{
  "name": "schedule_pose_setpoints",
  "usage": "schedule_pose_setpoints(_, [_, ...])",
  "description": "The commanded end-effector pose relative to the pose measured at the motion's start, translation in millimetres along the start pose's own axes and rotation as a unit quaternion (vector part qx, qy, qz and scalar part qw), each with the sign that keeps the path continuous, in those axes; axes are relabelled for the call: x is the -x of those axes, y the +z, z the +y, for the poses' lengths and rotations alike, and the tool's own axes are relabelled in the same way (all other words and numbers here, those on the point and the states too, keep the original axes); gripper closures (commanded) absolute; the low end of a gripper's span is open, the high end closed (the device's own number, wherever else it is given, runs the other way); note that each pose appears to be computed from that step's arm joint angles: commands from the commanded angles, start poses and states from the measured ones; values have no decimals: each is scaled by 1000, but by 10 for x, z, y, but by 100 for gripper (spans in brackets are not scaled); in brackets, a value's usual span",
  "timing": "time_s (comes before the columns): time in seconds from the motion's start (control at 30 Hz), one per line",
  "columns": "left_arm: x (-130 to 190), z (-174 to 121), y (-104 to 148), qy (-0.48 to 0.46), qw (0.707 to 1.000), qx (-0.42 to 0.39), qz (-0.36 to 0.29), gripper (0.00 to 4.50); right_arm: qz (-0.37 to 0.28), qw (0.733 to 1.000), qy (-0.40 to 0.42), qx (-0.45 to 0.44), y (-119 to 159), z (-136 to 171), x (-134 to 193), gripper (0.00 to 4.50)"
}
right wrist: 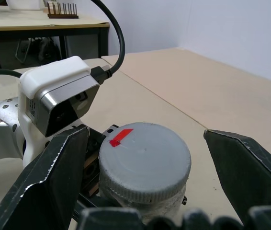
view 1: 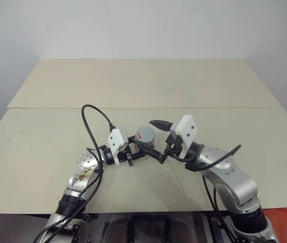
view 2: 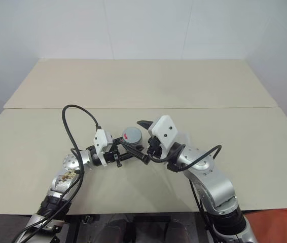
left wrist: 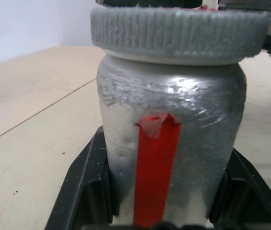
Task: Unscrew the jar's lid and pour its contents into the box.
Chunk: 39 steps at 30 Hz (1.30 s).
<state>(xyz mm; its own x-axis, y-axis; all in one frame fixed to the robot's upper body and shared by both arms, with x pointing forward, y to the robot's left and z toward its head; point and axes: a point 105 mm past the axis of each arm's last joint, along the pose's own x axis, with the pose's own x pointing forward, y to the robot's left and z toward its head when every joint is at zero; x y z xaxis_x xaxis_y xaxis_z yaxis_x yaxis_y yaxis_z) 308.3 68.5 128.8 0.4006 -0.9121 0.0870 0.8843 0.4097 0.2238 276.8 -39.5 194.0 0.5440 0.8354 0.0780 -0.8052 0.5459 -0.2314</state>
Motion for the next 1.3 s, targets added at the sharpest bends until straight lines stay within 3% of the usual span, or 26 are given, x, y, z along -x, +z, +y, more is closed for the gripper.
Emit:
schedule_pose_setpoints(0.03, [-26, -14, 87, -4, 1000, -22, -15, 254, -13, 1000, 4, 10, 81, 13, -6, 3])
schedule_pose_setpoints(0.13, [-27, -12, 87, -4, 1000, -22, -15, 254, -13, 1000, 6, 7, 76, 14, -9, 61])
schedule_pose_setpoints(0.27, [-30, -10, 87, -4, 1000, -23, -15, 254, -10, 1000, 4, 8, 63, 11, -13, 177])
schedule_pose_setpoints(0.6, [-41, 10, 80, -6, 1000, -26, -14, 254, -10, 1000, 1, 7, 61, -7, -18, 177])
schedule_pose_setpoints(0.83, [-41, 7, 75, -10, 999, -29, -14, 254, -41, 998, 13, -54, 204, -38, 22, 177])
schedule_pose_setpoints(1.1, [-35, 2, 72, -7, 999, -30, -16, 254, -48, 998, 10, -28, 243, -25, 39, 177])
schedule_pose_setpoints(1.2, [-25, 7, 69, -4, 999, -30, -15, 254, -55, 998, 6, -23, 298, -48, 64, 113])
schedule_pose_setpoints(1.3, [-20, 12, 75, -3, 999, -30, -15, 254, -44, 999, 5, 5, 297, -45, 92, 17])
